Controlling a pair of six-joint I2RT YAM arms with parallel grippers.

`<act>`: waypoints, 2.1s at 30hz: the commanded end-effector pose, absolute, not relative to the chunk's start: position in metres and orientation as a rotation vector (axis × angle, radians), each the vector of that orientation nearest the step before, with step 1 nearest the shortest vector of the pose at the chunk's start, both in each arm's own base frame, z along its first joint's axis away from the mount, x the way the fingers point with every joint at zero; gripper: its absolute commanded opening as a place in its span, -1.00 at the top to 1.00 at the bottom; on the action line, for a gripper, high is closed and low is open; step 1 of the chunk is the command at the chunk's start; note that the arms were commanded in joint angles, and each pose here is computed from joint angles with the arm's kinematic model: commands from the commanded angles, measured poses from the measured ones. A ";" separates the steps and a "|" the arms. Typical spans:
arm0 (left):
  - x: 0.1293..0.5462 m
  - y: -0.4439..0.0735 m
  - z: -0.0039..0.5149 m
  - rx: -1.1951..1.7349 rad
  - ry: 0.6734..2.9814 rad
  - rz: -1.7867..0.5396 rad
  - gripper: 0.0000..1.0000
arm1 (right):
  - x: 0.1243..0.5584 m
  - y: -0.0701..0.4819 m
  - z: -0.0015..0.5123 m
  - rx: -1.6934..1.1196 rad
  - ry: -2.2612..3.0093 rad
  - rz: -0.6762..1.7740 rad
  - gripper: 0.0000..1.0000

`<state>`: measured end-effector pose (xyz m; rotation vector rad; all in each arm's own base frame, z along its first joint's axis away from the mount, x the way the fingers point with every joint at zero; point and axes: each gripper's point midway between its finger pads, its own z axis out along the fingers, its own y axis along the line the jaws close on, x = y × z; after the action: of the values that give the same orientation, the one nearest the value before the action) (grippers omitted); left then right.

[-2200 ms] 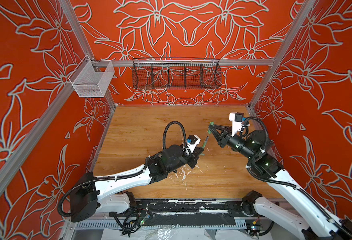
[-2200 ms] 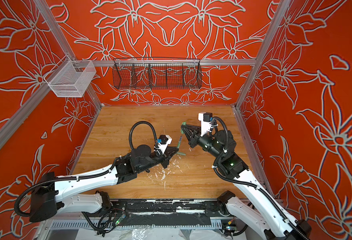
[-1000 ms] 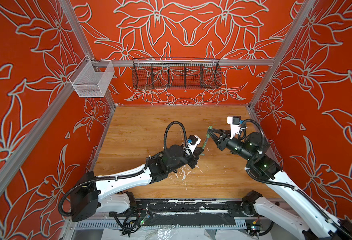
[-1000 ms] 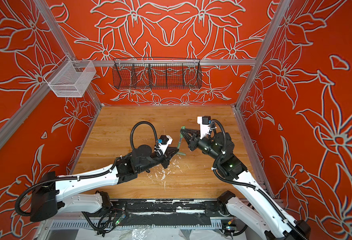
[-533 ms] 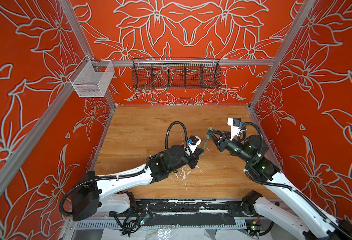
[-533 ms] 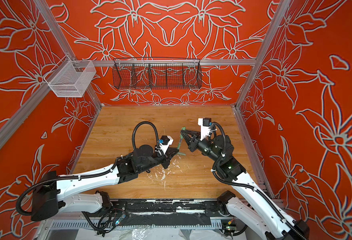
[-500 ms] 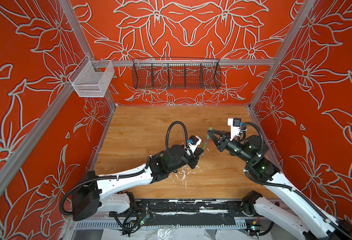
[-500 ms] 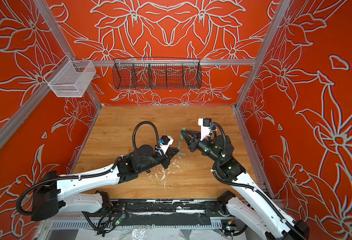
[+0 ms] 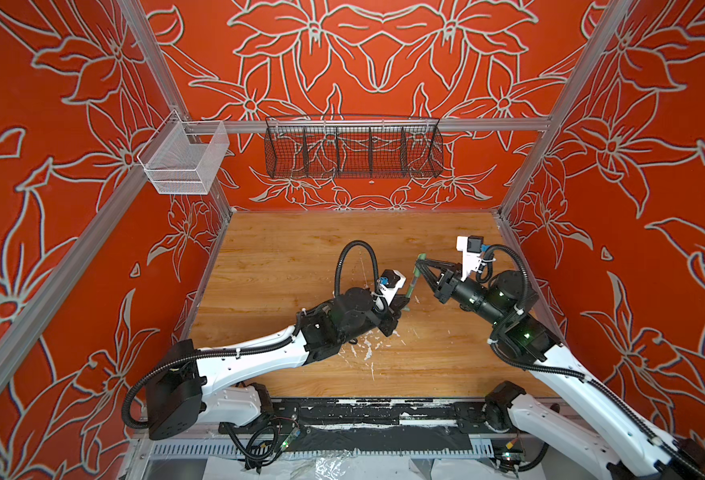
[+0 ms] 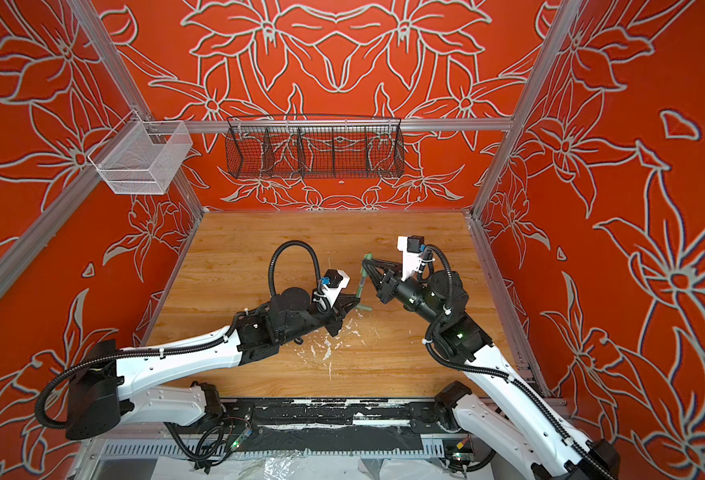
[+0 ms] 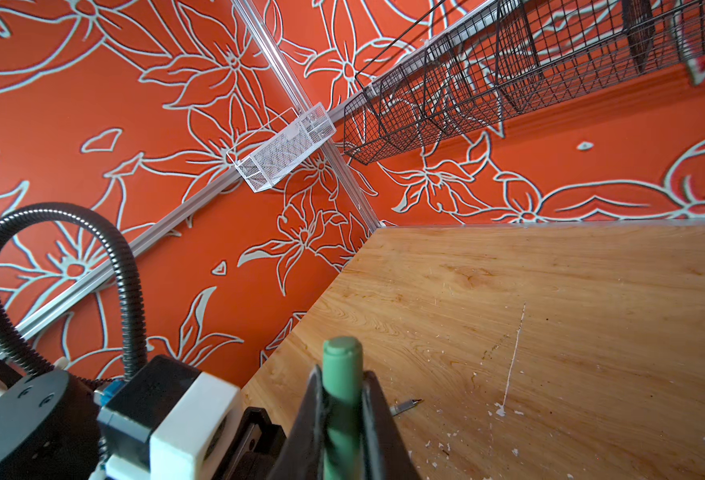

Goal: Insert the pens into the pen caps

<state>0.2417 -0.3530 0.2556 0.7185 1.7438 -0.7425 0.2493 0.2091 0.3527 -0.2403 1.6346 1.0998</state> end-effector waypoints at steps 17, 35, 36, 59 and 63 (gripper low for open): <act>0.236 -0.354 0.297 0.711 1.620 -0.798 1.00 | 0.254 0.208 0.359 -0.193 1.625 1.105 1.00; 0.234 -0.346 0.298 0.698 1.608 -0.786 1.00 | 0.259 0.203 0.386 -0.215 1.608 1.018 1.00; 0.233 -0.345 0.299 0.696 1.606 -0.787 1.00 | 0.259 0.202 0.385 -0.213 1.610 1.011 1.00; 0.234 -0.351 0.293 0.721 1.624 -0.787 1.00 | 0.236 0.207 0.431 -0.342 1.472 1.052 1.00; 0.235 -0.352 0.293 0.723 1.625 -0.785 1.00 | 0.236 0.213 0.427 -0.364 1.480 1.080 1.00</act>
<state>0.2355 -0.3481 0.2858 0.7100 1.6519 -0.7766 0.2444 0.2069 0.4115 -0.3111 1.5362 1.0399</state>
